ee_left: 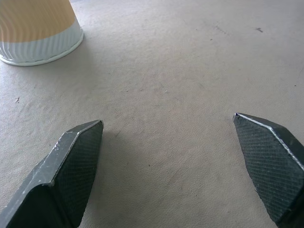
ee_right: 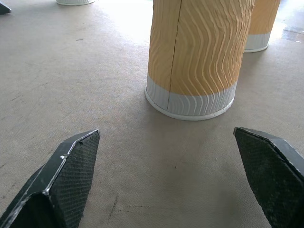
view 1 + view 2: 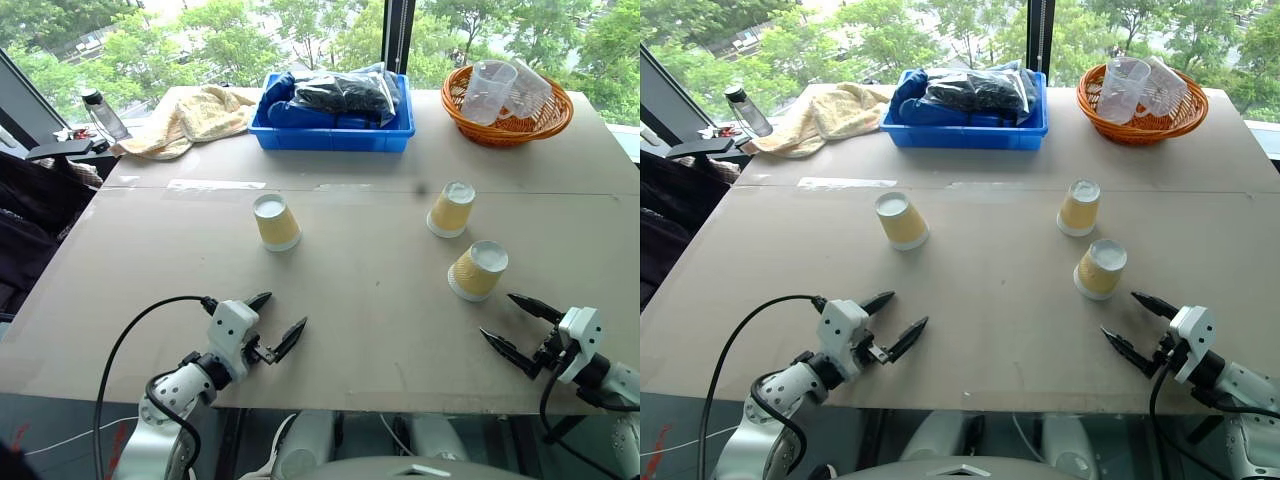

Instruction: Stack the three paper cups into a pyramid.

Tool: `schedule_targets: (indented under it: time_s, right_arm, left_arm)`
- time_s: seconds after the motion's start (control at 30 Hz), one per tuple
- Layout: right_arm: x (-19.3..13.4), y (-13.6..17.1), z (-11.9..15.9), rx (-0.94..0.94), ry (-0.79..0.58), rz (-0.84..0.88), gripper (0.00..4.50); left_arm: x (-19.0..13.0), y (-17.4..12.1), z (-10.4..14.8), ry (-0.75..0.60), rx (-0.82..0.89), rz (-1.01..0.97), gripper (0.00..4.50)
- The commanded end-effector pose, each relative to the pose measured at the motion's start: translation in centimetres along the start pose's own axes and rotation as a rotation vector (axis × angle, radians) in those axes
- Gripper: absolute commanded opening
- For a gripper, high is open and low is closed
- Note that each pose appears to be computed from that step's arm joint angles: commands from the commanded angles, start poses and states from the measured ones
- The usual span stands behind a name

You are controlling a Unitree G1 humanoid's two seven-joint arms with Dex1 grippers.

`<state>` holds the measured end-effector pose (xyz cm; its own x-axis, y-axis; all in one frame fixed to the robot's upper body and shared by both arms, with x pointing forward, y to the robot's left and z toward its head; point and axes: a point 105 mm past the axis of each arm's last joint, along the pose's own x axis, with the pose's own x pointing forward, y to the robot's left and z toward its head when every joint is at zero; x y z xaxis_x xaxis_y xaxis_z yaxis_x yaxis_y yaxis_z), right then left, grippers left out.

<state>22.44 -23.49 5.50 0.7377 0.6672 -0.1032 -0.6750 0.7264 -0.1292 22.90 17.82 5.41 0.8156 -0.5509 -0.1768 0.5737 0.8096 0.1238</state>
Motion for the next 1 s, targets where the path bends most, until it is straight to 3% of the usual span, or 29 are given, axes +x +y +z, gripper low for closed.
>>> schedule_targets:
  time_s: [0.03,0.6,0.8,0.9,1.0]
  right_arm:
    - [-0.6,-0.6,0.0,-0.004,0.011,-0.024,4.46]
    - [0.1,-0.9,0.5,-0.003,-0.001,-0.052,4.46]
    - [0.5,-1.7,2.4,0.041,-0.082,-0.13,4.46]
    - [1.8,-1.0,5.2,0.002,-0.141,-0.088,4.46]
    - [2.9,-0.9,6.5,-0.008,-0.167,-0.088,4.46]
  left_arm:
    - [-0.1,-0.4,-0.2,0.01,-0.011,-0.033,4.5]
    - [0.3,-0.4,1.7,-0.045,-0.027,-0.1,4.5]
    - [0.4,-0.7,1.9,-0.019,0.031,-0.181,4.5]
    - [0.5,-0.9,5.9,-0.079,0.133,-0.426,4.5]
    - [0.7,-0.7,8.1,-0.095,0.238,-0.543,4.5]
